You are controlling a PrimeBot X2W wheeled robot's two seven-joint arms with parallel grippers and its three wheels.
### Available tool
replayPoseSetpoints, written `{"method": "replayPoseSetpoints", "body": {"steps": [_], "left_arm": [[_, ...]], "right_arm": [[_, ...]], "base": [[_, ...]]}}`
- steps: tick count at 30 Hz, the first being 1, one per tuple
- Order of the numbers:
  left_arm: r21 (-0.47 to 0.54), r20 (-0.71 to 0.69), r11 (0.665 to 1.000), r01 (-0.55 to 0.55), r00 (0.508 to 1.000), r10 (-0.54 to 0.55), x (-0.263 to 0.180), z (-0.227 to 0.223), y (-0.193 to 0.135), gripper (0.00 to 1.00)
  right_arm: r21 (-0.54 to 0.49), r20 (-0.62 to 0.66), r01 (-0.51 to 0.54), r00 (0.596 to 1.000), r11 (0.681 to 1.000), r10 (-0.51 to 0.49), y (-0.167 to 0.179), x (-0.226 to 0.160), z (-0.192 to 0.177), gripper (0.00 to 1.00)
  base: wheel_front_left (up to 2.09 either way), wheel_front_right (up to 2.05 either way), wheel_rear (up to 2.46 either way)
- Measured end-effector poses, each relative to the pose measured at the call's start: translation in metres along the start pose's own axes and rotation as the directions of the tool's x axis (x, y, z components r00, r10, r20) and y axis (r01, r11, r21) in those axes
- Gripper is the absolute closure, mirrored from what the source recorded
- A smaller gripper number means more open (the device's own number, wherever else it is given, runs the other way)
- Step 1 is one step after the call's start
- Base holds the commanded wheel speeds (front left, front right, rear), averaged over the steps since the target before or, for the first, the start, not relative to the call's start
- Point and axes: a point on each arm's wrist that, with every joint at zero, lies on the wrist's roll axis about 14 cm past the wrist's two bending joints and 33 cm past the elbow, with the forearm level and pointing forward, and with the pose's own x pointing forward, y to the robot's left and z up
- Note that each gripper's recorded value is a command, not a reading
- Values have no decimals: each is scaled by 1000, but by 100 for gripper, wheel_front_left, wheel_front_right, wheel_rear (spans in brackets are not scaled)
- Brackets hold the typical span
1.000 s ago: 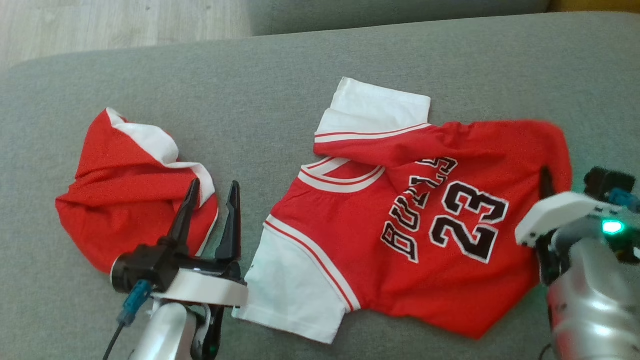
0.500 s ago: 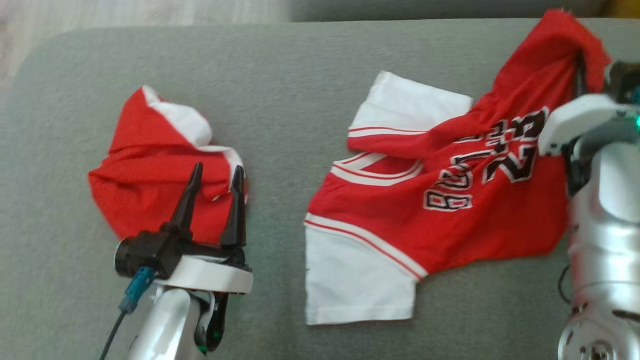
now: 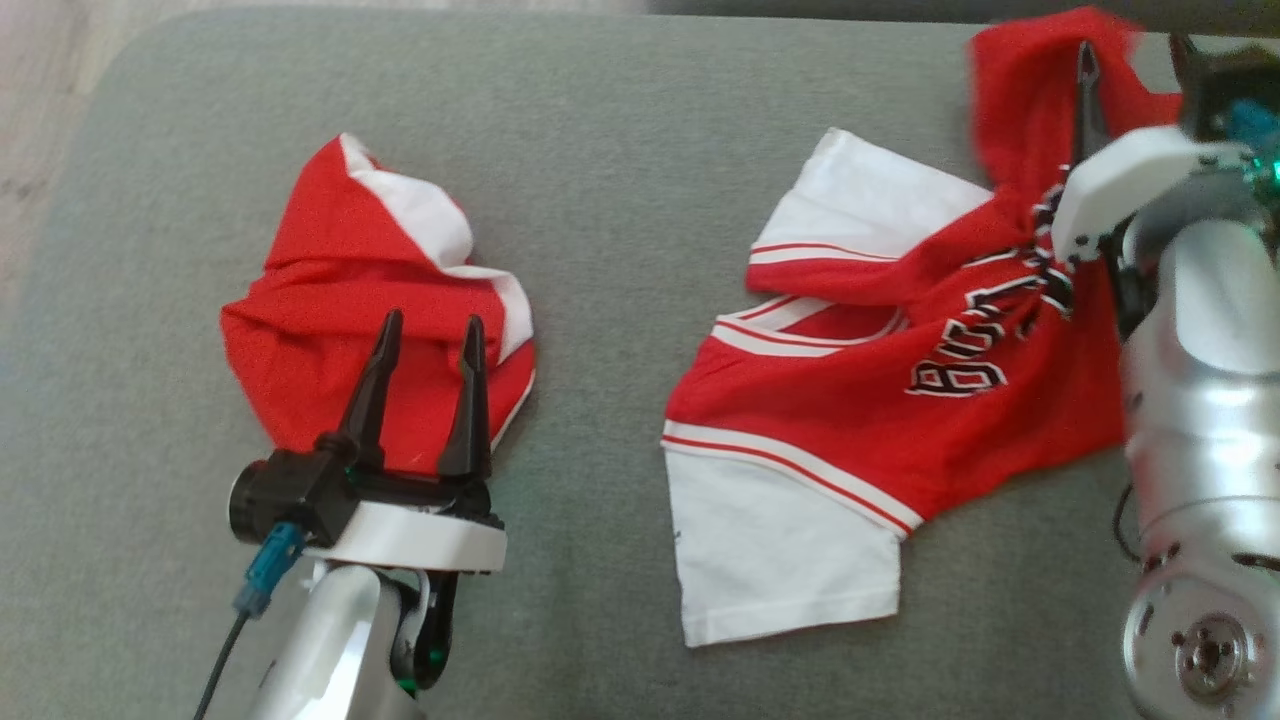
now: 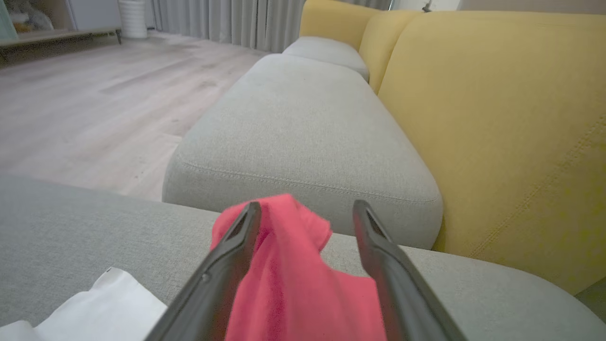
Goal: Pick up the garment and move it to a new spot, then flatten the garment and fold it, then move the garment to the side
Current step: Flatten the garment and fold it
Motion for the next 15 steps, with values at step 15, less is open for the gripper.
{"method": "replayPoseSetpoints", "body": {"steps": [15], "left_arm": [[-14,27,991,136,990,-136,14,6,-48,0]], "right_arm": [[347,61,90,991,934,-118,-32,-103,-48,0]], "base": [[0,0,0]]}}
